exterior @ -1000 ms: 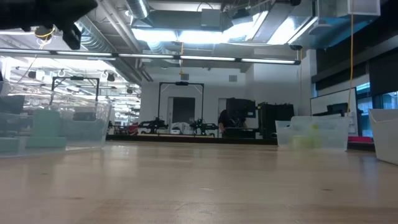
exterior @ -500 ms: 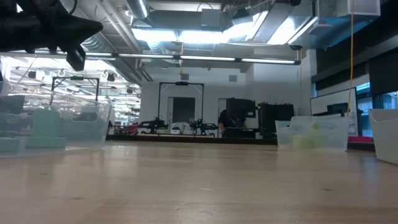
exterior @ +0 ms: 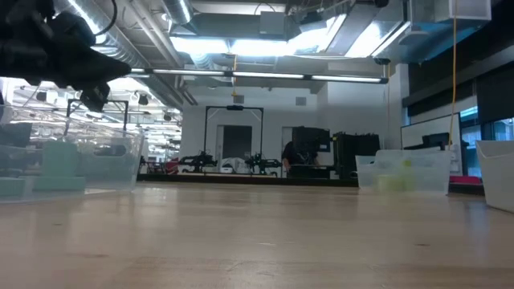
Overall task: Sort & place blocks by color
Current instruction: Return to Home Position
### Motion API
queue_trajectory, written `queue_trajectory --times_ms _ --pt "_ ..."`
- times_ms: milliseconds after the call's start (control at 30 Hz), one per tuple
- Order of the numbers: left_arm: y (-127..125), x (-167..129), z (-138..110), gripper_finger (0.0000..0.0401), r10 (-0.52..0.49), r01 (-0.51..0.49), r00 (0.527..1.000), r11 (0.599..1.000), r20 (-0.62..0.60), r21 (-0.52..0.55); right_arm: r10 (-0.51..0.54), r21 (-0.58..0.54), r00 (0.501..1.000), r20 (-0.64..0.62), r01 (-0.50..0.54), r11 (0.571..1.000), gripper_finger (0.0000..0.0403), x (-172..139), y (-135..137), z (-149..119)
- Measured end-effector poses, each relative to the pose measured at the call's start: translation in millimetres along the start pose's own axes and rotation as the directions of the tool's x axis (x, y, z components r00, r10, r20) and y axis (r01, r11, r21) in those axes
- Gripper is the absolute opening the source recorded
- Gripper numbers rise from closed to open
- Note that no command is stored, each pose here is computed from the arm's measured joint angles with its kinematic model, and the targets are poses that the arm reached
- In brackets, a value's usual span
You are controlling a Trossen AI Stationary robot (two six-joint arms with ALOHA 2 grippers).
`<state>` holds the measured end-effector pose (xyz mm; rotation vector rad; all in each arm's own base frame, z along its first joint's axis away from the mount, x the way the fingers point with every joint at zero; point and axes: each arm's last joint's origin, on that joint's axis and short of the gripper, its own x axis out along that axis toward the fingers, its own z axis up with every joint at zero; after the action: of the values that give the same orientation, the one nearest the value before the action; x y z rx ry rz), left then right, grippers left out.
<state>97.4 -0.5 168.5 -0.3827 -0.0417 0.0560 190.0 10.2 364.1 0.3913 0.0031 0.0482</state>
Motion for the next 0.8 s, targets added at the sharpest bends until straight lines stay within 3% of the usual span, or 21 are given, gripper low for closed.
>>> queue_trajectory --times_ms 400,600,700,800 --pt "-0.6 0.1 -1.2 0.0 -0.03 0.03 0.999 1.0 -0.022 -0.002 -0.001 -0.005 1.0 -0.003 0.001 1.0 0.0336 0.0 -0.1 -0.2" --pt "-0.6 0.1 -1.3 0.0 -0.029 0.029 0.999 1.0 -0.022 -0.002 0.005 -0.005 0.997 -0.079 -0.006 1.0 0.0333 -4.8 -1.2 -5.5" --pt "-0.6 0.1 -1.3 0.0 -0.029 0.029 0.999 1.0 -0.022 -0.002 -0.005 -0.008 0.995 -0.103 0.004 1.0 0.0312 -13.8 -1.4 -5.8" --pt "-0.6 0.1 -1.3 0.0 -0.029 0.029 0.999 1.0 -0.022 -0.002 0.002 -0.045 0.996 -0.088 -0.006 0.999 0.0261 -29.6 0.5 -1.4"
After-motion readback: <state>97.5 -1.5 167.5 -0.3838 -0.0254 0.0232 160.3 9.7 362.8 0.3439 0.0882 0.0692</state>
